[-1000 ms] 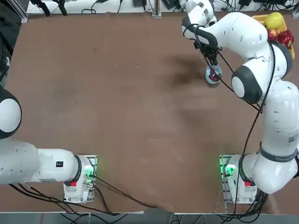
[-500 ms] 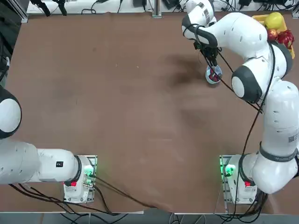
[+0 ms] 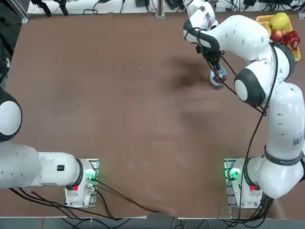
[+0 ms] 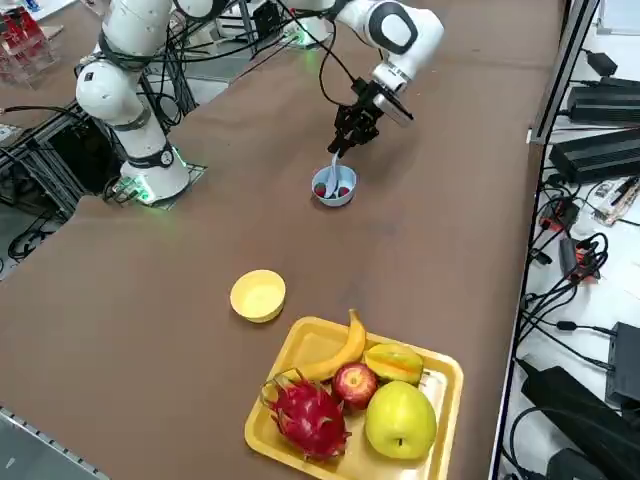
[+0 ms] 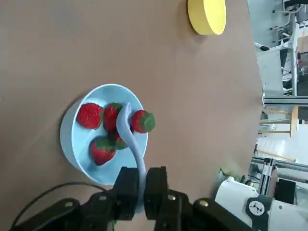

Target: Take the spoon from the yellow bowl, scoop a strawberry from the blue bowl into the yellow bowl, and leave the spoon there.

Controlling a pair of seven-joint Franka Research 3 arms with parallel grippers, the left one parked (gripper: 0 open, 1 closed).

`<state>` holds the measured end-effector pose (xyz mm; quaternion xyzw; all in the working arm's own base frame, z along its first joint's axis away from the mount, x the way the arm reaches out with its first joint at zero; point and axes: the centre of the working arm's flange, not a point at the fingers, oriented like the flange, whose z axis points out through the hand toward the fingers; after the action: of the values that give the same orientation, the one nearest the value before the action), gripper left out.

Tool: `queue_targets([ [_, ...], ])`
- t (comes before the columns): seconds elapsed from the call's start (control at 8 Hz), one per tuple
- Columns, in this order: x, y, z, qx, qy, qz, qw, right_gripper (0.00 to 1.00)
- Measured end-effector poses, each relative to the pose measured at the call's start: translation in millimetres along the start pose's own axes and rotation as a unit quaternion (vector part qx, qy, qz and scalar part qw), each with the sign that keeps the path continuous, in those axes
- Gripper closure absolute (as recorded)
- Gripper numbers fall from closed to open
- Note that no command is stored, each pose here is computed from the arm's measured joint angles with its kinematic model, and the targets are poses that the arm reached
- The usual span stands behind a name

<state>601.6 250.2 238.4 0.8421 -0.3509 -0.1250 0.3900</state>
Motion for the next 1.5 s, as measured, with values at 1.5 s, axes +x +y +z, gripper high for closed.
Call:
queue_targets([
  [1.5, -12.6, -15.5, 10.8, -0.010, 0.001, -0.006, 1.000, 0.88],
])
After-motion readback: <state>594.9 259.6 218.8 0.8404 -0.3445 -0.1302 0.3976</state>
